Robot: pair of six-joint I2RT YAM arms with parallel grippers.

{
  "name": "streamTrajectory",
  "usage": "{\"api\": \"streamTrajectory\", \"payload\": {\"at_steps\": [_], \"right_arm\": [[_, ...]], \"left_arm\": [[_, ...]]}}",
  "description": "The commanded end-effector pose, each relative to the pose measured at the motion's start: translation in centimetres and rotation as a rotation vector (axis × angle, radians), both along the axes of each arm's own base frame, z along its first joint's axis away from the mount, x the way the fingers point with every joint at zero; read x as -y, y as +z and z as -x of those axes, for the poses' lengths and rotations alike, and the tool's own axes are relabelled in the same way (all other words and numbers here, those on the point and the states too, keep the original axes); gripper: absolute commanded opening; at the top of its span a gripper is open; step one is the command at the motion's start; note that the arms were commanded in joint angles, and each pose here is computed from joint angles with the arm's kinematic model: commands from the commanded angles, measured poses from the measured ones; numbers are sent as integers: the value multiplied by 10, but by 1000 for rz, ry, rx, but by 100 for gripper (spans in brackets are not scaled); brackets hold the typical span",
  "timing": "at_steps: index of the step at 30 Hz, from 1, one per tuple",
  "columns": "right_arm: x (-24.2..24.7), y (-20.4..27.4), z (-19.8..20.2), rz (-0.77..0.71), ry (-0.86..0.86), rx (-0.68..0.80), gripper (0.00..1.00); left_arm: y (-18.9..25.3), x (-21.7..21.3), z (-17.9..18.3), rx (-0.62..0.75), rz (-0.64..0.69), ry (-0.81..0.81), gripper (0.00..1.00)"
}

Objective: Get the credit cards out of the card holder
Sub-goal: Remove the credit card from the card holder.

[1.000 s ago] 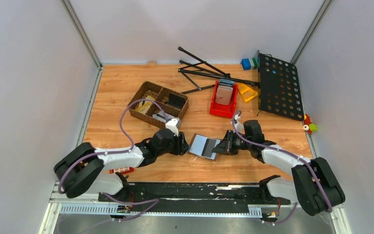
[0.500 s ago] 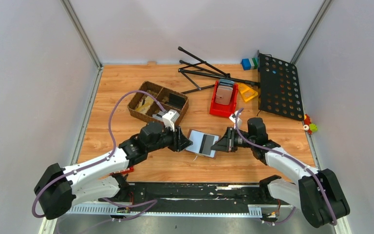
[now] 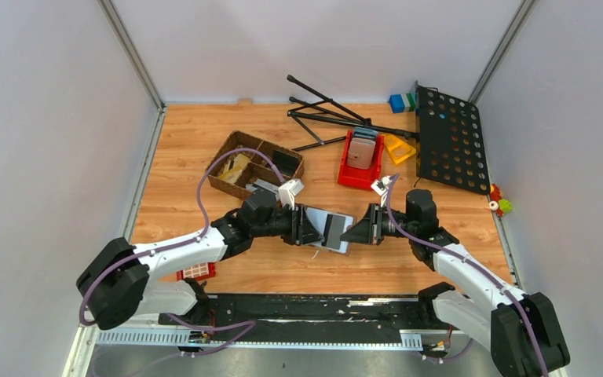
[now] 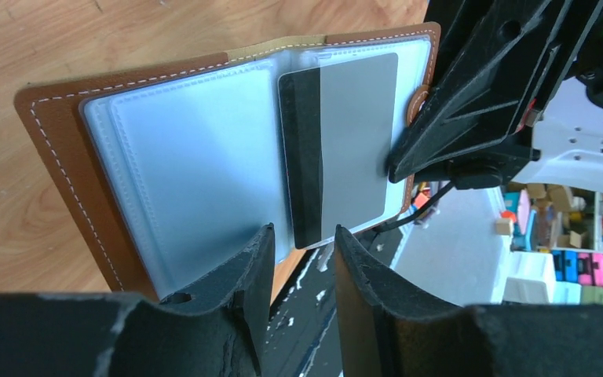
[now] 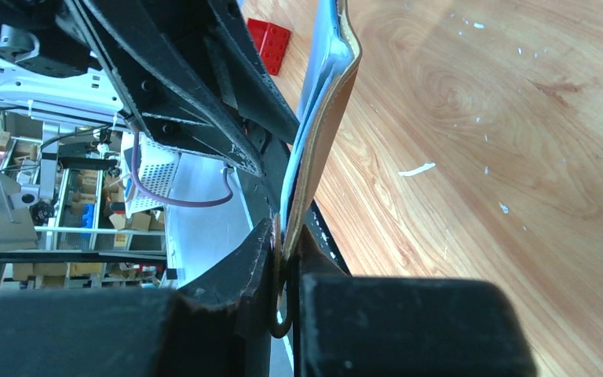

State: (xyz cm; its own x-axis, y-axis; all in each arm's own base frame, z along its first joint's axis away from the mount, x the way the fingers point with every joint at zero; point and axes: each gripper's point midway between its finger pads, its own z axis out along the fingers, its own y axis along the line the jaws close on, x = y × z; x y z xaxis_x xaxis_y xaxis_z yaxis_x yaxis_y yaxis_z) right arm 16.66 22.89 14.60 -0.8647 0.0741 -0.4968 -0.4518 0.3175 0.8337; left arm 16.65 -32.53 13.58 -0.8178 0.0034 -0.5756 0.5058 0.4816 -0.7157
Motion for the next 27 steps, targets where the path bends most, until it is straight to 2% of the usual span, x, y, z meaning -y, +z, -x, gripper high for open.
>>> {"api": "streamTrajectory", "payload": {"at_steps": [1,5,16,27], "right_arm": [[-4,34,-2,-71,45,161,0],[-3,35,-2,-75,39,172,0],[-4,37,2,-108,51,169,0],[-4,49,6,-155,45,196,0]], "left_arm": [[33,14,-5,-6,123,-29,41],[29,11,-10,-31,116,-5,41],[42,25,-5,-89,253,-64,45],[39,16,-10,-128,269,-34,47]]}}
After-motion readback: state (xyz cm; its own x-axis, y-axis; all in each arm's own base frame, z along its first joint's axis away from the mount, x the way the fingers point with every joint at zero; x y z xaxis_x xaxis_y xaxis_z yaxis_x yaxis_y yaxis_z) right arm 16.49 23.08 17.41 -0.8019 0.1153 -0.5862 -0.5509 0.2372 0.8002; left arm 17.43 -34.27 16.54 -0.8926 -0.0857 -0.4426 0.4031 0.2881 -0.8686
